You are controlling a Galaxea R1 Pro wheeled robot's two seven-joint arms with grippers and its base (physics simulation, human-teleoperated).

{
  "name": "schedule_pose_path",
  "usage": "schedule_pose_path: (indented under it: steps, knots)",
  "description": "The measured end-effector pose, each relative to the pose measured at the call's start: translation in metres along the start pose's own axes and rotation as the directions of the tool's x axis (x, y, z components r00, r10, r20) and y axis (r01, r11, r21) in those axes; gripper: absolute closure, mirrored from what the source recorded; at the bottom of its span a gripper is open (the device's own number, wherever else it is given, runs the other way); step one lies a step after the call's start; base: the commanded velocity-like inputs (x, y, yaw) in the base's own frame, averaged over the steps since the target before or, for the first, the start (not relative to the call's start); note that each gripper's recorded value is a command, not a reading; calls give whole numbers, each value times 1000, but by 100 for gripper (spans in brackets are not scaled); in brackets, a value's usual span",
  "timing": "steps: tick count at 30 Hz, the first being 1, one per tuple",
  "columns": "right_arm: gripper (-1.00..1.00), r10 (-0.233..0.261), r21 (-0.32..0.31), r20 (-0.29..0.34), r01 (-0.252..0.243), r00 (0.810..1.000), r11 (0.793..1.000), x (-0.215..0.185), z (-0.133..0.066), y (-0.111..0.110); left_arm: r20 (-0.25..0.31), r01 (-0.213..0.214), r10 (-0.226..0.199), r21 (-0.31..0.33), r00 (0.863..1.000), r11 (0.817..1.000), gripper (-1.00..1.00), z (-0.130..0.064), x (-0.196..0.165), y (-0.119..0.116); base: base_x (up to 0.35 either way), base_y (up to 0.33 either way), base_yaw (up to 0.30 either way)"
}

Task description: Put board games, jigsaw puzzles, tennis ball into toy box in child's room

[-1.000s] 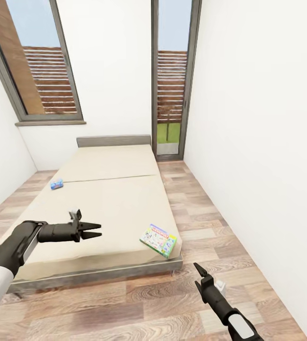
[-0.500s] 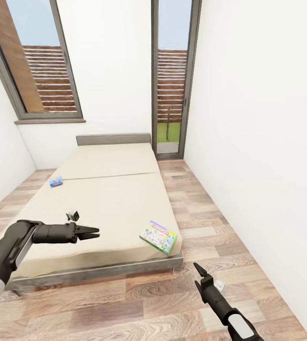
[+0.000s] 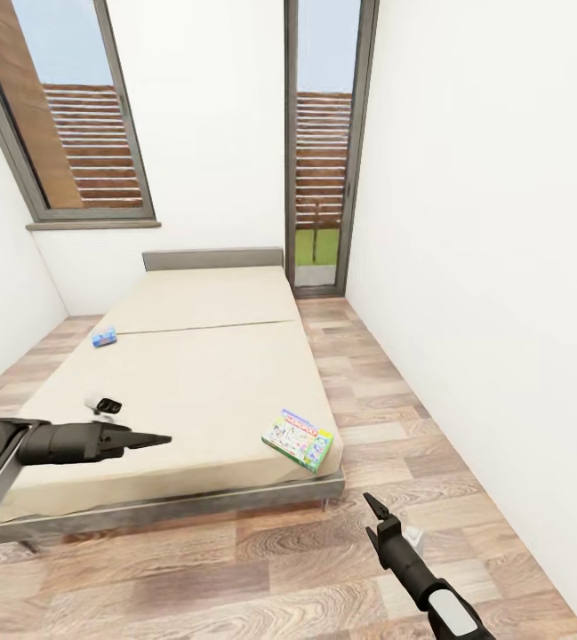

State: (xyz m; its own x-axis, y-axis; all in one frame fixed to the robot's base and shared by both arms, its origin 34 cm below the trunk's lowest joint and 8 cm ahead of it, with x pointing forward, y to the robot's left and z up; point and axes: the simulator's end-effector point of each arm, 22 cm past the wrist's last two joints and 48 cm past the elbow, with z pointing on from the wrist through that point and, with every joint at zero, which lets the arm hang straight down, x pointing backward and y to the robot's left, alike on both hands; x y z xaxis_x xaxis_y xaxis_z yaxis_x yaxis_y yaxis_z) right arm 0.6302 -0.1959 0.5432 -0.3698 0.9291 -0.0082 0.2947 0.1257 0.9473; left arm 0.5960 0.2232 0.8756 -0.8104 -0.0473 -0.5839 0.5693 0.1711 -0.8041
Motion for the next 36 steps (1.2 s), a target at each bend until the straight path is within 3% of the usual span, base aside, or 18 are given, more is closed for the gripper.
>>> schedule_pose_path:
  steps: [7,29,32,36]
  knots:
    - [-100,-1,0,0,1,1000,1000,1,1,-4,3,-3,3,3,1000,1000,-100,-9,4,-3,0,0,0]
    - [-100,5,2,-5,-5,1000,1000,2,2,-10,18,10,-11,22,1000,1000,-100,-11,10,-1,0,0,0]
    - [-100,21,5,-19,-21,1000,1000,6,2,-12,34,17,-19,47,999,999,-100,-12,10,-5,9,0,0]
    - [-100,82,7,-81,-82,993,997,20,1,-11,51,21,-25,74,998,997,-100,-14,7,-10,64,0,0]
